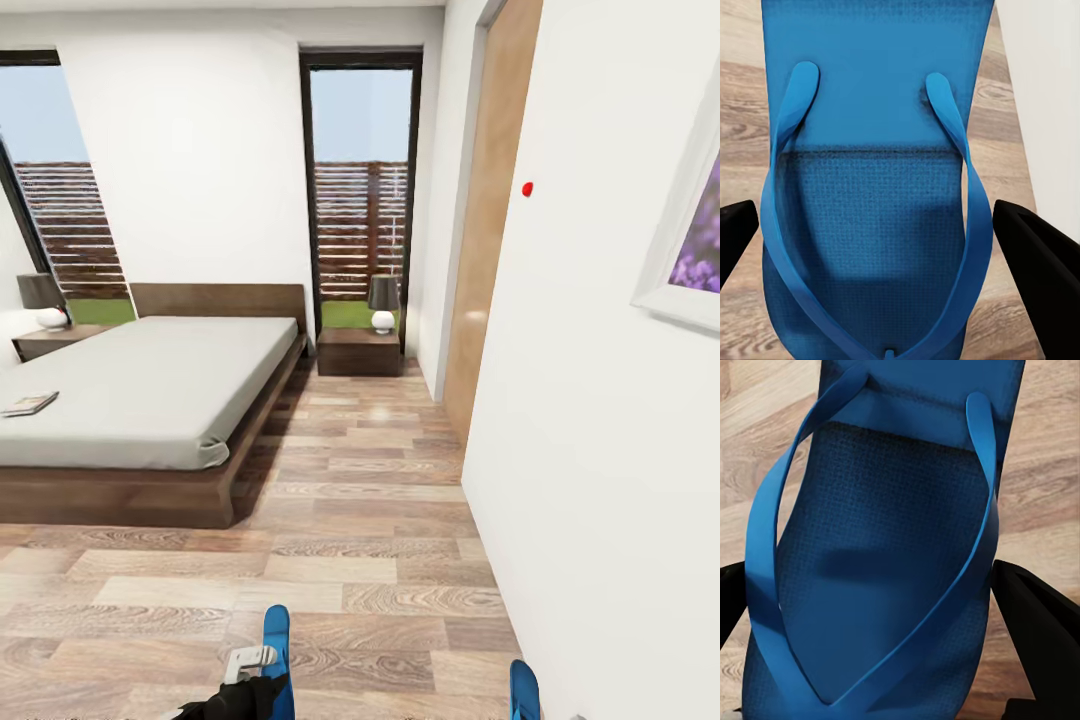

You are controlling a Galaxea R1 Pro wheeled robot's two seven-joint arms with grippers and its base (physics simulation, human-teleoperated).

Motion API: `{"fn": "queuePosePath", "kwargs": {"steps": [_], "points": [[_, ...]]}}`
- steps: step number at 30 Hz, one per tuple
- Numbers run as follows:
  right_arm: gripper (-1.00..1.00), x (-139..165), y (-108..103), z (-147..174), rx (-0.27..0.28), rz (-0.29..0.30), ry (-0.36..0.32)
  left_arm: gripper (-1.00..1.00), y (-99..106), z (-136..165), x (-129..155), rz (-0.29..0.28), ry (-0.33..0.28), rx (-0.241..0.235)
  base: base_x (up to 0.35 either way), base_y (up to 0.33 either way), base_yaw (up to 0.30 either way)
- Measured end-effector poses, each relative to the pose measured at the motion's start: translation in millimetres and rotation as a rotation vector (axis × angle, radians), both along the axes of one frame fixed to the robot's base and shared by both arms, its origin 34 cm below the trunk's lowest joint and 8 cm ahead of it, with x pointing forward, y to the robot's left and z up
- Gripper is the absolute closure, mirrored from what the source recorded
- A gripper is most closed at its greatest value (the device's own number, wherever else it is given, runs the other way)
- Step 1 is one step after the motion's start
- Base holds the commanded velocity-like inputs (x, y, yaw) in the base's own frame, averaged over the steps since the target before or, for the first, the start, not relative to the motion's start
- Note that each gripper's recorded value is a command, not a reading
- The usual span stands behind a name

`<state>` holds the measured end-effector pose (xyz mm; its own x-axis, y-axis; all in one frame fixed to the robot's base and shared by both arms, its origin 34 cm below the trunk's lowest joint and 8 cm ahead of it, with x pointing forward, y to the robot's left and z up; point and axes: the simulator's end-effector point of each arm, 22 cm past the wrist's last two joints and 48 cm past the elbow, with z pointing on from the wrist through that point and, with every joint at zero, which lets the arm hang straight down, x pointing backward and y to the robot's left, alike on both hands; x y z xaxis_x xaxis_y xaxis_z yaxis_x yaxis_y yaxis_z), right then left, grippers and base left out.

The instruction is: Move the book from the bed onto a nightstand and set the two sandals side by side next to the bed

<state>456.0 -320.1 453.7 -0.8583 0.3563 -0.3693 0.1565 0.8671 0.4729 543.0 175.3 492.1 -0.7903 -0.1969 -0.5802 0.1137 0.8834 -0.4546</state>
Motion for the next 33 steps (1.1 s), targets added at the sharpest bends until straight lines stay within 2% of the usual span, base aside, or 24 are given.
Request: {"fn": "queuePosePath", "kwargs": {"steps": [33], "points": [[1.00,-16,0,-17,0.000,0.000,0.052,1.00,0,-21,-13,0.001,0.052,0.002,0.000,0.000,0.000]]}}
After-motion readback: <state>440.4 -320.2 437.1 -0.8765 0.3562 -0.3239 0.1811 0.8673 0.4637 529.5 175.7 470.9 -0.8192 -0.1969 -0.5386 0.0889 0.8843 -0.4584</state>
